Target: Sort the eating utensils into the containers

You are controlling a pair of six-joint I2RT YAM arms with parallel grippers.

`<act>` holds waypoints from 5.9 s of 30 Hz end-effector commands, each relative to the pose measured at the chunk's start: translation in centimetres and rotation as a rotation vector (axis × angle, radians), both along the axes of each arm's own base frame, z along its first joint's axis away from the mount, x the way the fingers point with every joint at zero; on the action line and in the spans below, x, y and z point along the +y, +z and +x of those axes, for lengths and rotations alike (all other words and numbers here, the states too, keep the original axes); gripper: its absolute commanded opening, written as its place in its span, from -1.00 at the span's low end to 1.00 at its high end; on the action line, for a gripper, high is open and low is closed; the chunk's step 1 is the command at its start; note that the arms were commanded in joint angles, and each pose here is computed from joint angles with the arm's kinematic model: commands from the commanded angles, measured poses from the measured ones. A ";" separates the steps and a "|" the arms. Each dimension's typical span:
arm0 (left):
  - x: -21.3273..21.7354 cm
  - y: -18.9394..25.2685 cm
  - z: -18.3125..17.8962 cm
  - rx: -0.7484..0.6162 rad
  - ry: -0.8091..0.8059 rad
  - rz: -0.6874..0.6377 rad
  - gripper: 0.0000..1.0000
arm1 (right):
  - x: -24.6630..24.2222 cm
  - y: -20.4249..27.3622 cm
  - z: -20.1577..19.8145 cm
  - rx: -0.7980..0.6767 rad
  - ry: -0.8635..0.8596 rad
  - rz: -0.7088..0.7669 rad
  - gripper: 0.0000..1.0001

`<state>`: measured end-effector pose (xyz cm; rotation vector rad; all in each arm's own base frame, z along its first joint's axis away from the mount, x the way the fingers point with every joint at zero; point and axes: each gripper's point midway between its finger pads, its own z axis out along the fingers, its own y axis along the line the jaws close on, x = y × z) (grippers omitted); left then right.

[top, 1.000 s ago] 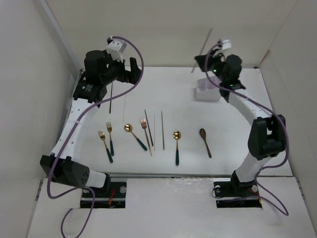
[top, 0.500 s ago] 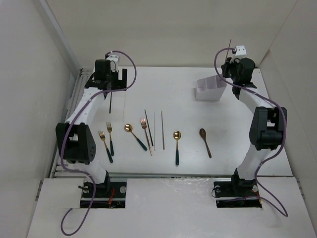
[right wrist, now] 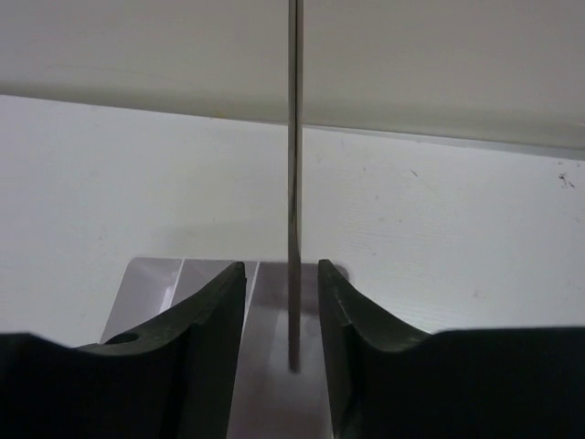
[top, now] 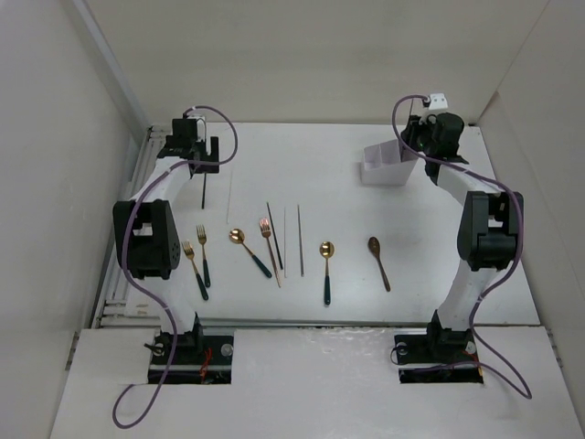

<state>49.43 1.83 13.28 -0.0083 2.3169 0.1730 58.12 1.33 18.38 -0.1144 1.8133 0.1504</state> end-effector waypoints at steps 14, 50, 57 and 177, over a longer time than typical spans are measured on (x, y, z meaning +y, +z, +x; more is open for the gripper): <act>2.6 -7.8 4.3 0.096 0.048 0.052 0.57 | 0.5 12.4 -3.8 -0.210 -0.030 0.013 0.11; -0.8 -9.9 3.0 0.305 -0.147 -0.190 -1.00 | 3.2 24.8 -12.8 -0.480 -0.013 -0.095 0.30; -4.5 5.1 2.6 -0.019 -0.386 -0.254 -1.00 | 12.4 20.4 -13.5 -0.389 0.330 -0.074 0.35; -13.3 13.0 -5.7 -0.276 -0.393 -0.182 0.54 | 2.8 12.3 -1.6 -0.098 0.092 -0.026 -1.00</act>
